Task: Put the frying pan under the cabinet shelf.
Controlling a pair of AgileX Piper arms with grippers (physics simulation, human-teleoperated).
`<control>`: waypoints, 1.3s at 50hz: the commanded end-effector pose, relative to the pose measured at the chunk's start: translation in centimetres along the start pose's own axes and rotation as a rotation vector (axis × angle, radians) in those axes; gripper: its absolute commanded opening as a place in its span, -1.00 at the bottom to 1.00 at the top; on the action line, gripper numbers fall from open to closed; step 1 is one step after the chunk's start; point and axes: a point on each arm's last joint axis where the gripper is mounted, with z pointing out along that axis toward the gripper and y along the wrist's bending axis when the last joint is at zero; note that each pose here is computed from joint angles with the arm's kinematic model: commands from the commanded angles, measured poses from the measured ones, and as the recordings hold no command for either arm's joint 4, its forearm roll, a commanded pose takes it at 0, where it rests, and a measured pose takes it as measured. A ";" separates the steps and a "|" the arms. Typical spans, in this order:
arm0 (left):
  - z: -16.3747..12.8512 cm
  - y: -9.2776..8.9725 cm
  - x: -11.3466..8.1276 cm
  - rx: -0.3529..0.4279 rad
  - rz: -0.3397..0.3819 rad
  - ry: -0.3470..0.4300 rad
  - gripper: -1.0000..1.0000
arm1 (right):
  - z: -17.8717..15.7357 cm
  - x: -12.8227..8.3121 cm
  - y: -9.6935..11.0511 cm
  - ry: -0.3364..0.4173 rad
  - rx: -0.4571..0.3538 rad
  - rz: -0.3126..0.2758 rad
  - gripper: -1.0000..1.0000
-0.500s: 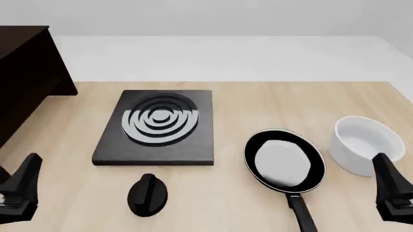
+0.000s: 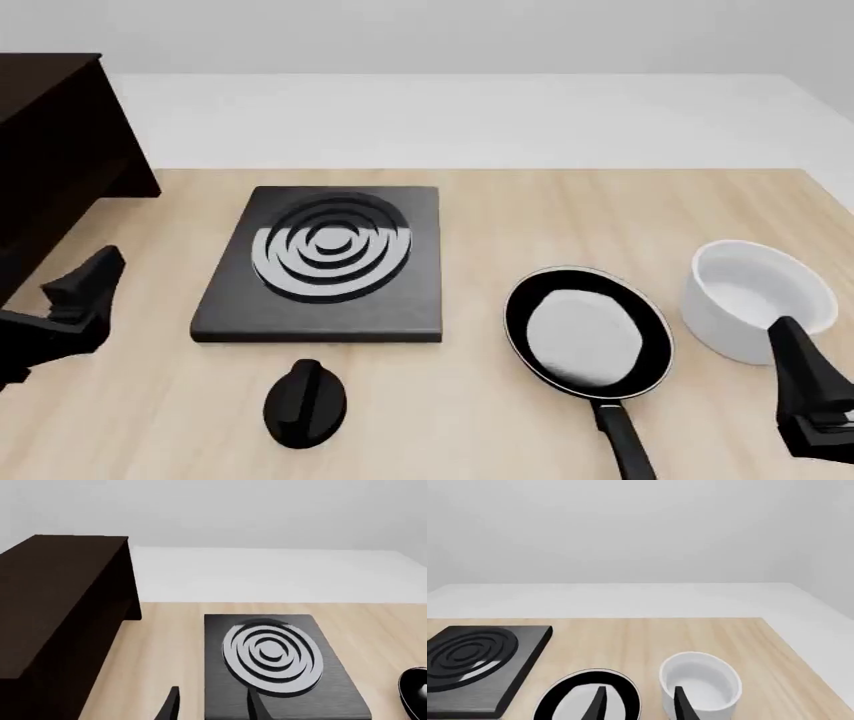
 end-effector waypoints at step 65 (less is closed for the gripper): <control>14.9 -23.0 -5.6 0.556 -0.009 0.656 1.00 | 0.1 0.0 0.0 0.001 -0.001 -0.001 1.00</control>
